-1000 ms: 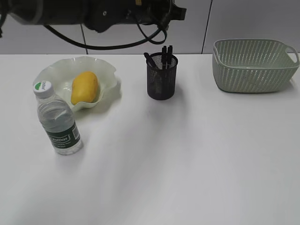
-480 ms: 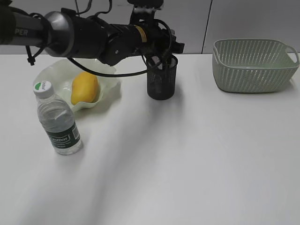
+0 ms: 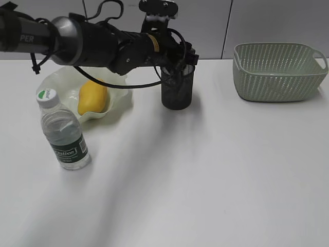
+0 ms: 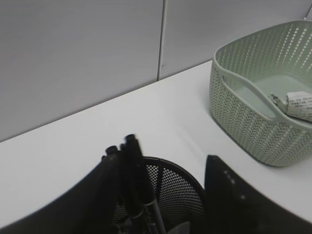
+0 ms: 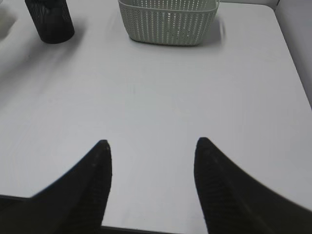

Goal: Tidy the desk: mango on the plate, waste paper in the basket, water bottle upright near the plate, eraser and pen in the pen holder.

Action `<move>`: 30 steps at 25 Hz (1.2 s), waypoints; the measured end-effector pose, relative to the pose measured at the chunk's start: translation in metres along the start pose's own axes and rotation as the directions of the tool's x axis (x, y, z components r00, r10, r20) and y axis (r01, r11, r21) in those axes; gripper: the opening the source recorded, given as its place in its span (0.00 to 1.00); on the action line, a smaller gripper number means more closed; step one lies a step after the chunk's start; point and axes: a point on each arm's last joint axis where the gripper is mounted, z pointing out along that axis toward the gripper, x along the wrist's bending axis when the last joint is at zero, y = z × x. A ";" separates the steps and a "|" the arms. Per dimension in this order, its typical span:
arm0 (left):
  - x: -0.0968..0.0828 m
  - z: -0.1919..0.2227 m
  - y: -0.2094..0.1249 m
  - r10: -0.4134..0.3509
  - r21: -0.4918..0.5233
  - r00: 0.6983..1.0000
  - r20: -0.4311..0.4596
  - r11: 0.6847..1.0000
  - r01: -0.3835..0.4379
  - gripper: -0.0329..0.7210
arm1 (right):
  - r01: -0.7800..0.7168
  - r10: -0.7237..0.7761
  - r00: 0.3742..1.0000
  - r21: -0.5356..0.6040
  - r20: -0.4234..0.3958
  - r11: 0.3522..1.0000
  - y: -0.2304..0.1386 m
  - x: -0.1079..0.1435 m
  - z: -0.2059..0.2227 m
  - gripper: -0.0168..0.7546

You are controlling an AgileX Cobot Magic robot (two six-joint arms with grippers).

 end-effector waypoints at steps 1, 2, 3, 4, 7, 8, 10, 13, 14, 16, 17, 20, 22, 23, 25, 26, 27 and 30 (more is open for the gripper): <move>0.000 -0.001 0.001 0.000 0.001 1.000 -0.002 1.000 0.000 0.66 | 0.000 0.000 1.000 0.000 0.000 1.000 0.000 0.000 0.000 0.59; 0.001 -0.003 0.003 -0.001 0.001 1.000 -0.005 1.000 0.001 0.69 | 0.000 0.000 1.000 0.000 0.000 1.000 0.000 0.000 0.000 0.59; 0.001 -0.006 0.008 -0.001 0.000 1.000 -0.009 1.000 0.001 0.71 | 0.000 0.000 1.000 0.000 0.000 1.000 0.000 0.000 0.000 0.59; 0.002 -0.010 0.013 -0.002 0.007 1.000 -0.016 1.000 0.002 0.72 | 0.000 0.000 1.000 0.000 0.000 1.000 0.000 0.000 0.000 0.59; 0.002 -0.044 0.046 -0.010 0.047 0.998 -0.058 0.999 0.013 0.71 | 0.000 0.000 1.000 0.000 0.000 1.000 0.000 0.000 0.000 0.59; 0.003 -0.058 0.055 -0.009 0.081 0.997 -0.080 0.997 0.016 0.69 | 0.000 0.000 1.000 0.000 0.000 1.000 0.000 0.000 0.000 0.59; 0.003 -0.094 0.079 0.004 0.109 0.993 -0.115 0.994 0.008 0.62 | 0.000 0.000 1.000 0.000 0.000 1.000 0.000 0.000 0.000 0.59; 0.003 -0.152 0.093 0.048 0.150 0.989 -0.141 0.988 -0.026 0.53 | 0.000 0.000 1.000 0.000 0.000 1.000 0.000 0.000 0.000 0.59; 0.003 -0.176 0.094 0.048 0.158 0.988 -0.146 0.987 -0.025 0.52 | 0.000 0.000 1.000 0.000 0.000 1.000 0.000 0.000 0.000 0.59; 0.003 -0.221 0.074 0.038 0.217 0.987 -0.154 0.976 -0.004 0.51 | 0.000 0.000 1.000 0.000 0.000 1.000 0.000 0.000 0.000 0.59; 0.004 -0.248 0.062 0.029 0.246 0.987 -0.160 0.969 0.011 0.51 | 0.000 0.000 1.000 0.000 0.000 1.000 0.000 0.000 0.000 0.59; 0.006 -0.325 0.023 0.025 0.330 0.981 -0.190 0.943 0.040 0.50 | 0.000 0.000 1.000 0.000 0.000 1.000 0.000 0.000 0.000 0.59; 0.008 -0.372 -0.001 0.021 0.366 0.976 -0.215 0.929 0.060 0.50 | 0.000 0.000 1.000 0.000 0.000 1.000 0.000 0.000 0.000 0.59; 0.009 -0.396 -0.013 0.014 0.354 0.976 -0.219 0.933 0.066 0.50 | 0.000 0.000 1.000 0.000 0.000 1.000 0.000 0.000 0.000 0.59; 0.010 -0.444 -0.035 -0.009 0.312 0.975 -0.224 0.947 0.080 0.50 | 0.000 0.000 1.000 0.000 0.000 1.000 0.000 0.000 0.000 0.59; 0.010 -0.461 -0.049 -0.012 0.305 0.975 -0.221 0.949 0.081 0.50 | 0.000 0.000 1.000 0.000 0.000 1.000 0.000 0.000 0.000 0.59; 0.010 -0.475 -0.059 -0.018 0.286 0.977 -0.214 0.955 0.081 0.50 | -0.001 0.001 1.000 0.000 -0.001 1.000 0.000 0.000 0.000 0.59; 0.008 -0.512 -0.086 -0.055 0.154 0.985 -0.165 0.985 0.081 0.50 | -0.001 0.001 1.000 0.000 -0.001 1.000 0.000 0.000 0.000 0.59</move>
